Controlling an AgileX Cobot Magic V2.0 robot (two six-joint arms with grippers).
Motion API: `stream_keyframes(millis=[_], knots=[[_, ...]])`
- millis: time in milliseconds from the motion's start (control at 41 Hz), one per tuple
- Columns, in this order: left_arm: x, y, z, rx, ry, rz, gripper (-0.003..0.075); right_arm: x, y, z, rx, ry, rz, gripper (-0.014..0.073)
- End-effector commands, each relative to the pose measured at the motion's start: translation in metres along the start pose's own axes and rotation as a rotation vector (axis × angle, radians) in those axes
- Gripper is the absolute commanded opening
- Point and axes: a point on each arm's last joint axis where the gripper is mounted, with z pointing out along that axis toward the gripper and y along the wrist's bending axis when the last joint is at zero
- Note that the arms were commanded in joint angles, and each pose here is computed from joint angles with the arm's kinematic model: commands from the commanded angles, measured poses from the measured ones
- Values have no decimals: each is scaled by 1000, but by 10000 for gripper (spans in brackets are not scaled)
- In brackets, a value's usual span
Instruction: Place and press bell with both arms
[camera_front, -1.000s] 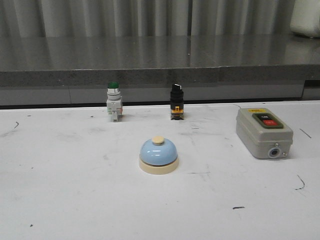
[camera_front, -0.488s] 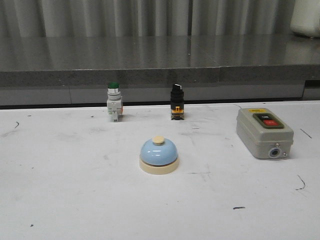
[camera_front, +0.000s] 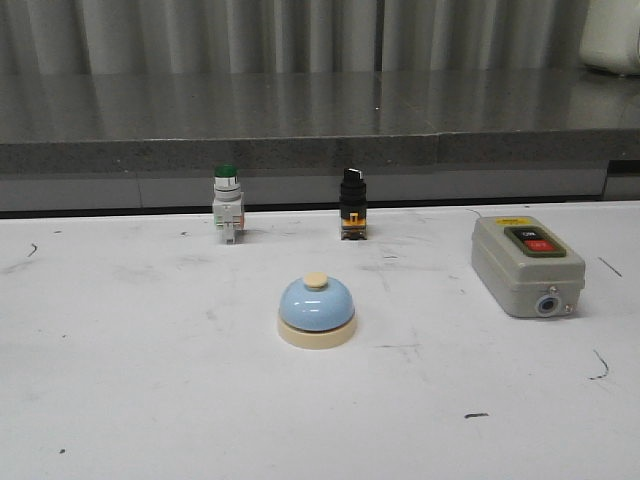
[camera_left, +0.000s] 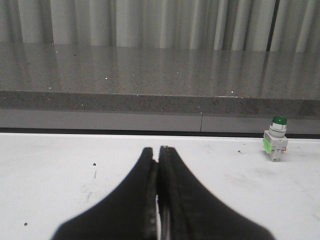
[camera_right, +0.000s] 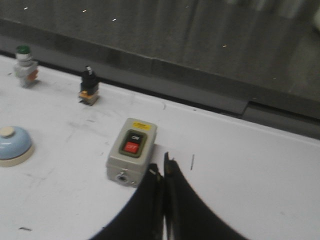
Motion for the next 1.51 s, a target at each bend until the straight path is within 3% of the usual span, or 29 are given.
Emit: stream_keyframes(millis=[0,268,659,854,1488], knots=[[-1,0,0,9,-78,-7,-20,9,-4,-6,99,-208,-11,-52],[-1,0,0,9,-78,-7,-20,63,0,-5,158,-316,-3,-52],[-1,0,0,9,-78,-7,-20,63,0,-5,152,-312,12,-52],[-1,0,0,9,-78,-7,-20,61,0,-6,133,-337,118,-52],[-1,0,0,9,-78,-7,-20,62,0,-6,120,-339,188,-52]])
